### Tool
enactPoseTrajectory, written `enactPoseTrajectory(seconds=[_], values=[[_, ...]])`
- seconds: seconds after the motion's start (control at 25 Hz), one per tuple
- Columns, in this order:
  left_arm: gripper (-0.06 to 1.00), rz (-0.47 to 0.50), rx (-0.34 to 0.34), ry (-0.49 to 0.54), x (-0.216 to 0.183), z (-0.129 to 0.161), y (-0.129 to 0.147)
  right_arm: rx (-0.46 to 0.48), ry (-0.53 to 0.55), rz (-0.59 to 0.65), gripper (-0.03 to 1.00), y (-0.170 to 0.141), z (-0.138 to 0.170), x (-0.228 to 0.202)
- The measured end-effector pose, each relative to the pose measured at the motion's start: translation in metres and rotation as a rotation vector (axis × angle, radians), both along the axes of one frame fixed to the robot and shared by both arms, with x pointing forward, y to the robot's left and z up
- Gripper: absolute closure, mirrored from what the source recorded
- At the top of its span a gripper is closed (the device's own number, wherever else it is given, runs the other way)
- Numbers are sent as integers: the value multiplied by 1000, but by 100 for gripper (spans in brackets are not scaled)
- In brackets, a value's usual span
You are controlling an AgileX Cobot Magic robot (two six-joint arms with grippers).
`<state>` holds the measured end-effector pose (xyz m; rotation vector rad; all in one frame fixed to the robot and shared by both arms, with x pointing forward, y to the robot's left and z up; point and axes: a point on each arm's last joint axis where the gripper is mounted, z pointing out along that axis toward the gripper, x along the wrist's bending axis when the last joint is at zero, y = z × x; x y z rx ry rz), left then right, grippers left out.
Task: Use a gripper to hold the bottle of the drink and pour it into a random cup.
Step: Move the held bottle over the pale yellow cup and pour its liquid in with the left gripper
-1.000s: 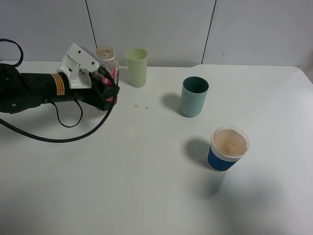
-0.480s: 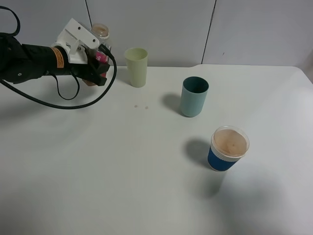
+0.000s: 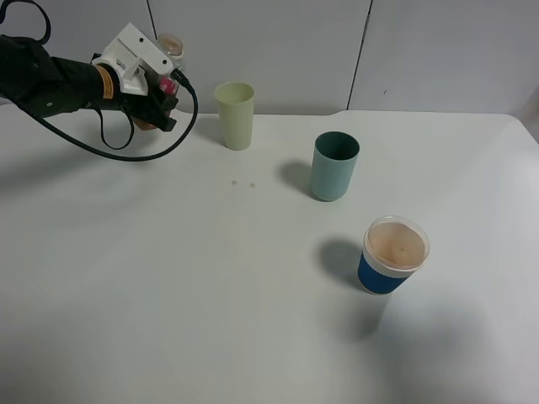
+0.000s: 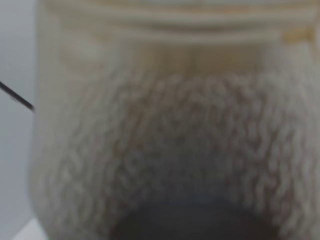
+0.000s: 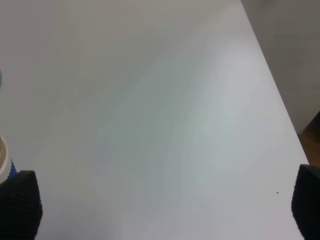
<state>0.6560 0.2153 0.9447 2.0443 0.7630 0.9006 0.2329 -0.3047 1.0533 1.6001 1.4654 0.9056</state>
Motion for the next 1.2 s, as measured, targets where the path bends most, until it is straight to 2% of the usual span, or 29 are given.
enactPoseTrajectory(seconds=[0.36, 0.64, 1.2], values=[[60, -23, 84, -52, 29, 3, -1, 0, 0, 0, -3, 0, 0, 0], [60, -39, 121, -108, 53, 9, -4, 0, 0, 0, -3, 0, 0, 0], [60, -65, 183, -124, 69, 5, -19, 0, 0, 0, -3, 0, 0, 0]])
